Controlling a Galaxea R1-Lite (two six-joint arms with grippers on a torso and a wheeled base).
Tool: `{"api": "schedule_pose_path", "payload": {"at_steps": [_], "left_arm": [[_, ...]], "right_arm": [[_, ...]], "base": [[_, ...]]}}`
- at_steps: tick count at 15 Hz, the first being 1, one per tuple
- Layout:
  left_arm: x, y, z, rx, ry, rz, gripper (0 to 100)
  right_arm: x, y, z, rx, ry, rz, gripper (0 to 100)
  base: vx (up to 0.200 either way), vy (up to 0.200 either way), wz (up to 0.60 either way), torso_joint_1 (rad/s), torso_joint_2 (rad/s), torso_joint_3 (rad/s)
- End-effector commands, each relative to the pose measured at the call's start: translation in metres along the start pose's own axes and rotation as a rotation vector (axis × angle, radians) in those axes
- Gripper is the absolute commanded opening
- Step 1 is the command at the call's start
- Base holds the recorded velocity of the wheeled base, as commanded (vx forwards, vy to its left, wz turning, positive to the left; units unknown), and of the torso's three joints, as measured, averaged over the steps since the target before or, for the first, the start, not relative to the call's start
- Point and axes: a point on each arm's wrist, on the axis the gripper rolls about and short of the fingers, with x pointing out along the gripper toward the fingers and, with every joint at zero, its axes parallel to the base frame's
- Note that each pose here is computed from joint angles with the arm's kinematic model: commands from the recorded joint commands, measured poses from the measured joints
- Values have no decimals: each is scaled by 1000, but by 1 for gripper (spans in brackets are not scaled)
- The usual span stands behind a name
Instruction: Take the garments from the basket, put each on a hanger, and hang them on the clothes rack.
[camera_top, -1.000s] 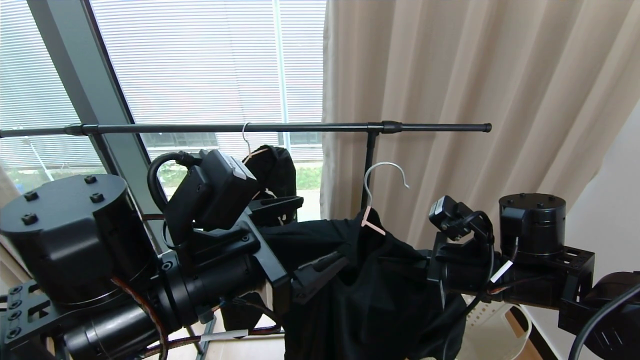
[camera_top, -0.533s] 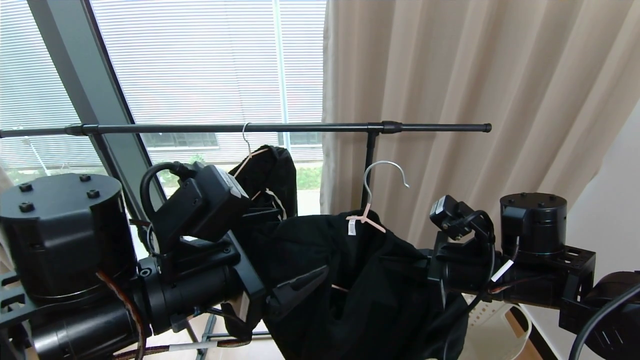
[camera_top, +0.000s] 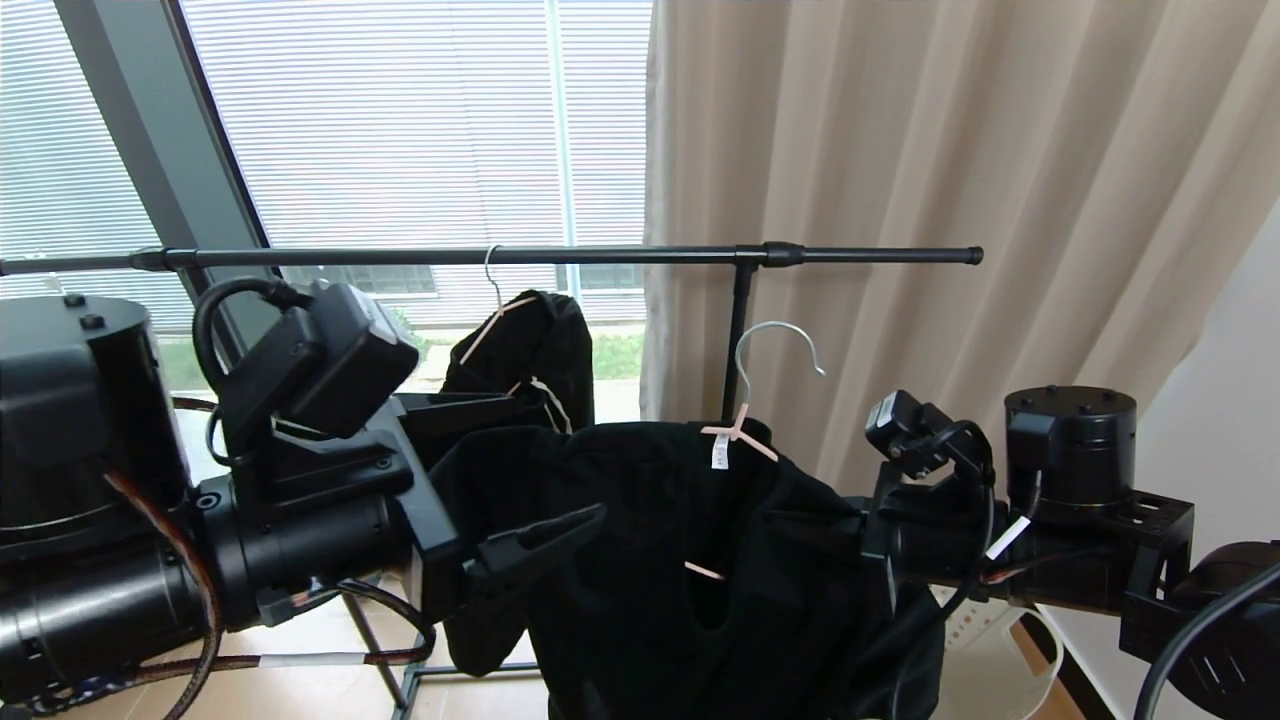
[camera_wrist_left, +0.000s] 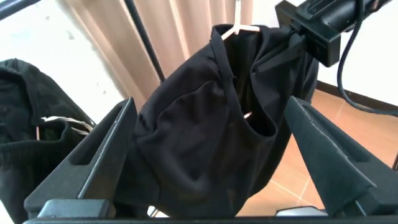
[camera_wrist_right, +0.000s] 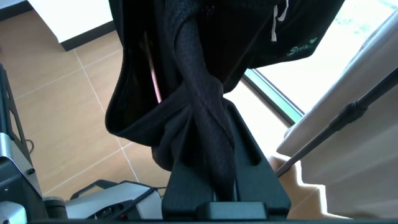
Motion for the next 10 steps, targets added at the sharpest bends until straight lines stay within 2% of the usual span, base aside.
{"api": "schedule_pose_path", "payload": {"at_steps": [1, 2, 3, 4, 7, 8, 10], "left_arm": [[-24, 30, -22, -7, -48, -24, 100], [-30, 42, -33, -19, -50, -23, 100], [-30, 43, -34, -21, -49, -22, 100], [-33, 57, -56, -70, -15, -41, 100], [-33, 74, -73, -125, 0, -70, 100], [-26, 86, -92, -191, 14, -145, 100], [-16, 98, -111, -241, 33, -154, 100]], "right_arm": [[-2, -4, -4, -4, 6, 8, 0], [-5, -6, -6, -16, 3, 31, 0], [-5, -6, -6, -18, 3, 34, 0], [-11, -11, -8, -31, -4, 54, 0], [-14, -14, -10, -34, -9, 68, 0], [-15, -14, -10, -33, -10, 82, 0], [-17, -13, -9, -38, -17, 82, 0]], "base": [[0, 0, 0, 0, 0, 0], [0, 0, 0, 0, 0, 0], [0, 0, 0, 0, 0, 0], [0, 0, 0, 0, 0, 0], [0, 0, 0, 0, 0, 0], [0, 0, 0, 0, 0, 0], [0, 0, 0, 0, 0, 0]]}}
